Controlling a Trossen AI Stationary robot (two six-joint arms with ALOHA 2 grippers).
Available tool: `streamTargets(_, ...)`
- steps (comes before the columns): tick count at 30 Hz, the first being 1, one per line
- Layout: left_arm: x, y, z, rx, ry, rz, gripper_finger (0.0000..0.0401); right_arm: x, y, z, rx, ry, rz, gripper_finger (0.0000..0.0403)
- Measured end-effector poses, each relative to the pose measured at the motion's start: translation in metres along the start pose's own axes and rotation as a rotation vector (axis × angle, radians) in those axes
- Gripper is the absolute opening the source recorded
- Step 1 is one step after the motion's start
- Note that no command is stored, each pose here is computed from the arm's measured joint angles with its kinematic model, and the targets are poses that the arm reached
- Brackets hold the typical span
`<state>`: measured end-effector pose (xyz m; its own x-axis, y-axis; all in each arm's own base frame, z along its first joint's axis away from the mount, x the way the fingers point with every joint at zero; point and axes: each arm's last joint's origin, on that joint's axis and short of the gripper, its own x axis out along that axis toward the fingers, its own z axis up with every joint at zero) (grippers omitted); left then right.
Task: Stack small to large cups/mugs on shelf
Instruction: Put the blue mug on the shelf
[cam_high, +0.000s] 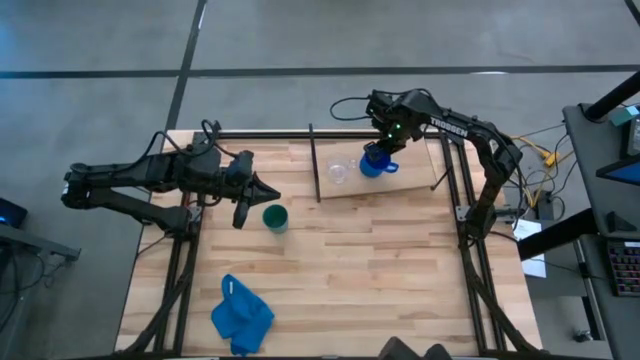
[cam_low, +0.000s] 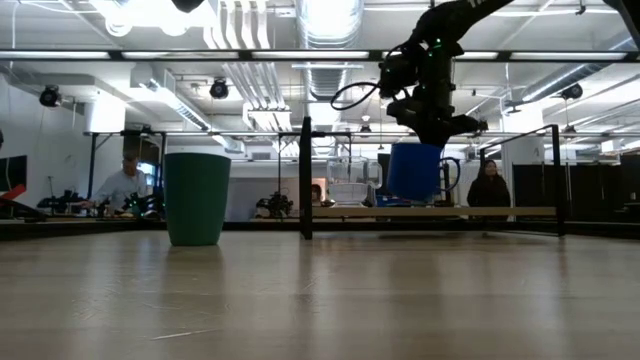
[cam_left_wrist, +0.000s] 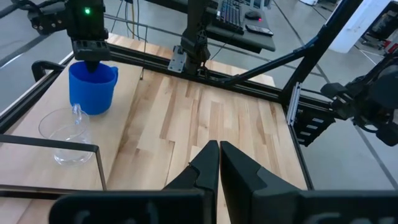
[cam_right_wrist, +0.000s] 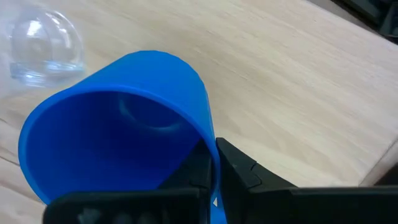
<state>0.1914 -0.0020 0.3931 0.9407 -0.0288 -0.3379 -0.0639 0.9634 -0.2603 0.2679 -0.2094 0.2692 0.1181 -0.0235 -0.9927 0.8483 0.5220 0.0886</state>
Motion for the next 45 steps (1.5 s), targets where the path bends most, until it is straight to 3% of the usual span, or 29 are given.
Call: streamTargets(45, 0.000, 0.000, 0.000, -0.001, 0.001, 0.000, 0.0000, 0.011, -0.005, -0.005, 0.052, 0.052, -0.020, 0.0009)
